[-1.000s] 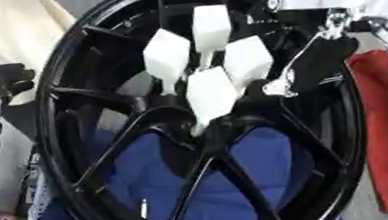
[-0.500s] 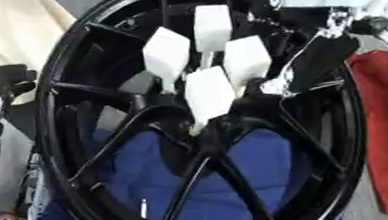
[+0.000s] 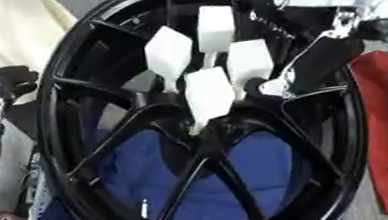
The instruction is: Pull the pin out of the wheel hub.
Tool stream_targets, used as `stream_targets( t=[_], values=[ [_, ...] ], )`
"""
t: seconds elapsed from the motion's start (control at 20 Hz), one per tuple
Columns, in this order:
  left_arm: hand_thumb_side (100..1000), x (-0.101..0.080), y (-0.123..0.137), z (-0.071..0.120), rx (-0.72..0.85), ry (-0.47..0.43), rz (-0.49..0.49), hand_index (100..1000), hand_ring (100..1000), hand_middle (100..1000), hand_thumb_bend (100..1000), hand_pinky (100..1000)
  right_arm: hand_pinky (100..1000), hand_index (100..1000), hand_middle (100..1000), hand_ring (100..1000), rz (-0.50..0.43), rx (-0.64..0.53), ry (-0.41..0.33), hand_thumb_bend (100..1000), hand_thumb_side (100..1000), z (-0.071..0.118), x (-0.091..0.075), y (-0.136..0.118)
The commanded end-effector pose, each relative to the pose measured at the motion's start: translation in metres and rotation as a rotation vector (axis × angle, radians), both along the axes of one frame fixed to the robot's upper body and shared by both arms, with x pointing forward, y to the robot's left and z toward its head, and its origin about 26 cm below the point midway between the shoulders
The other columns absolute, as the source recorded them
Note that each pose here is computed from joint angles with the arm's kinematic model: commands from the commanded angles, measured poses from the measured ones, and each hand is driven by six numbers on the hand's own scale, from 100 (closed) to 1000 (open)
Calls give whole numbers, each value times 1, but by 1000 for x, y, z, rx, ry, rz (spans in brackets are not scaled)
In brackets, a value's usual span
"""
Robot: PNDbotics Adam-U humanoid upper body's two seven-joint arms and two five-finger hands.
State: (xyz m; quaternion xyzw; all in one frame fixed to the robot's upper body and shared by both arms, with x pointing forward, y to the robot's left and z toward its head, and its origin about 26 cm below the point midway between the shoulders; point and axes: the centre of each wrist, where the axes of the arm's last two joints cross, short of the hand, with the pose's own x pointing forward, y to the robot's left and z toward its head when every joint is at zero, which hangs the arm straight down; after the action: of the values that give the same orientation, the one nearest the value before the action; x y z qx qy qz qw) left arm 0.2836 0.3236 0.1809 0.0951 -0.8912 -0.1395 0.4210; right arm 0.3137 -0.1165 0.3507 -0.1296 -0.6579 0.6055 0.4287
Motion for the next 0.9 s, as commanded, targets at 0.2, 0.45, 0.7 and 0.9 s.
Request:
stream_targets(
  t=[0.2, 0.45, 0.7, 0.9],
  values=[
    [722, -2, -1, 7, 17, -24, -12, 752, 806, 634, 100, 832, 562, 174, 115, 525, 10, 21, -48, 396, 222, 16, -13, -5],
    [721, -2, -1, 7, 18, -22, -16, 750, 807, 635, 100, 833, 526, 144, 100, 459, 14, 16, -67, 443, 272, 18, -17, -5],
    [719, -2, -1, 8, 23, -20, -21, 750, 808, 636, 100, 834, 527, 141, 100, 454, 21, 8, -81, 445, 299, 22, -23, -8],
    [719, -2, 0, 8, 25, -17, -22, 750, 808, 638, 100, 834, 534, 141, 100, 447, 21, -11, -105, 448, 349, 28, -31, -11]
  ],
)
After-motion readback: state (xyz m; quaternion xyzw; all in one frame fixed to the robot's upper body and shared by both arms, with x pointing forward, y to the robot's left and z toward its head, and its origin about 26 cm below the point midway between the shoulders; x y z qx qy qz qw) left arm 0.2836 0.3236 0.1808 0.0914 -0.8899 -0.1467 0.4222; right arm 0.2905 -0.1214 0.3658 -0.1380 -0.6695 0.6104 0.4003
